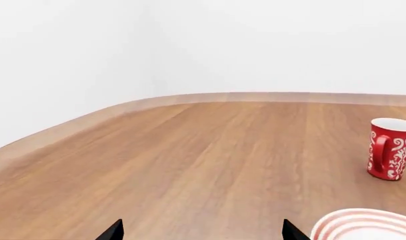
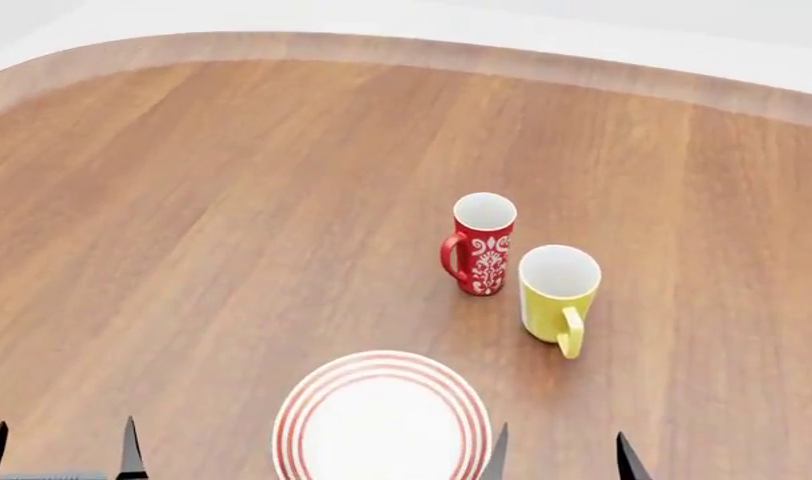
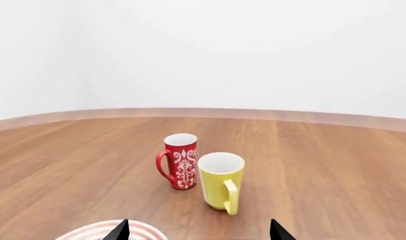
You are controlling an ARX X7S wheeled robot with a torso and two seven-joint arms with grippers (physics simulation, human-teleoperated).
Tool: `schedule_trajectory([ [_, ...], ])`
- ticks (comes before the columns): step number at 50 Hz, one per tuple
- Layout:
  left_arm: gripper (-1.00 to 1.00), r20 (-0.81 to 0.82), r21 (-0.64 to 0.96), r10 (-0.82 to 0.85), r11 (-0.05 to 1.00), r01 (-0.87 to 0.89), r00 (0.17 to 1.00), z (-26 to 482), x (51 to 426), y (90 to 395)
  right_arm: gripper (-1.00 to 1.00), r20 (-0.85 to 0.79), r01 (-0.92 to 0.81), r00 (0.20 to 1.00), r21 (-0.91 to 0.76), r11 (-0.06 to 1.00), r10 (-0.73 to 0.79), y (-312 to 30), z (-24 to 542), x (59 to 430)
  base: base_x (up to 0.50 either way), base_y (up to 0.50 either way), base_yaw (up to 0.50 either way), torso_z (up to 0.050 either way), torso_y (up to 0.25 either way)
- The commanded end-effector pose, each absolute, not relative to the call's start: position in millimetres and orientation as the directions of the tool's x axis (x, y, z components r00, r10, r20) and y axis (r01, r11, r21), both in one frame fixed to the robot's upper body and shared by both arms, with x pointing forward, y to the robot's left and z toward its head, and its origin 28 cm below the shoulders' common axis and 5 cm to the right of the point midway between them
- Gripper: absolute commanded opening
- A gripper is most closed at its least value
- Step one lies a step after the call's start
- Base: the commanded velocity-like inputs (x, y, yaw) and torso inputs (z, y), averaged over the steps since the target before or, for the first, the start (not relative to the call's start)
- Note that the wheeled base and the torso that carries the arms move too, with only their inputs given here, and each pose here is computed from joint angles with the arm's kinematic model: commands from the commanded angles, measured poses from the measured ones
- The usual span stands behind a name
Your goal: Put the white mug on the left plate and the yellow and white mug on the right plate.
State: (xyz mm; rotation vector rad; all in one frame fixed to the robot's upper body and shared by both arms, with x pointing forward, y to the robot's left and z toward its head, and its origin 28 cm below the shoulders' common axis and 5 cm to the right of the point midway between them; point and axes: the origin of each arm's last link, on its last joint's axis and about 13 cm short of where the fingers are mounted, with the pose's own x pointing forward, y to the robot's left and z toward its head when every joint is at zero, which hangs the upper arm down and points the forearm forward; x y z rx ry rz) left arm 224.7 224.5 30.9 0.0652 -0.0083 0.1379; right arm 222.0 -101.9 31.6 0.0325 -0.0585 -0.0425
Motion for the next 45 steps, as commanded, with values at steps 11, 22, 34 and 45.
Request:
schedule_trajectory([
  [11, 1.00, 0.034, 0.023, 0.110, 0.994, -0.111, 0.993, 37.0, 223.3, 226.5, 1.00, 0.043, 0.026, 0.999, -0.034, 0.999, -0.025, -115.6, 39.3, 208.5, 0.00, 0.00, 0.00, 0.000, 0.000],
  [22, 1.00, 0.039, 0.020, 0.116, 0.993, -0.117, 0.993, 37.8, 221.5, 225.5, 1.00, 0.010, -0.078, 0.997, -0.147, 0.986, 0.081, -127.2, 50.1, 180.5, 0.00, 0.00, 0.00, 0.000, 0.000],
  [34, 1.00, 0.040, 0.018, 0.124, 0.992, -0.124, 0.992, 38.9, 222.9, 227.8, 1.00, -0.020, -0.207, 0.978, -0.272, 0.940, 0.210, -131.4, 53.0, 154.8, 0.00, 0.00, 0.00, 0.000, 0.000],
  [45, 1.00, 0.041, 0.017, 0.125, 0.992, -0.125, 0.991, 38.4, 223.6, 227.2, 1.00, -0.015, -0.236, 0.970, -0.301, 0.924, 0.243, -137.3, 53.7, 142.6, 0.00, 0.00, 0.00, 0.000, 0.000],
])
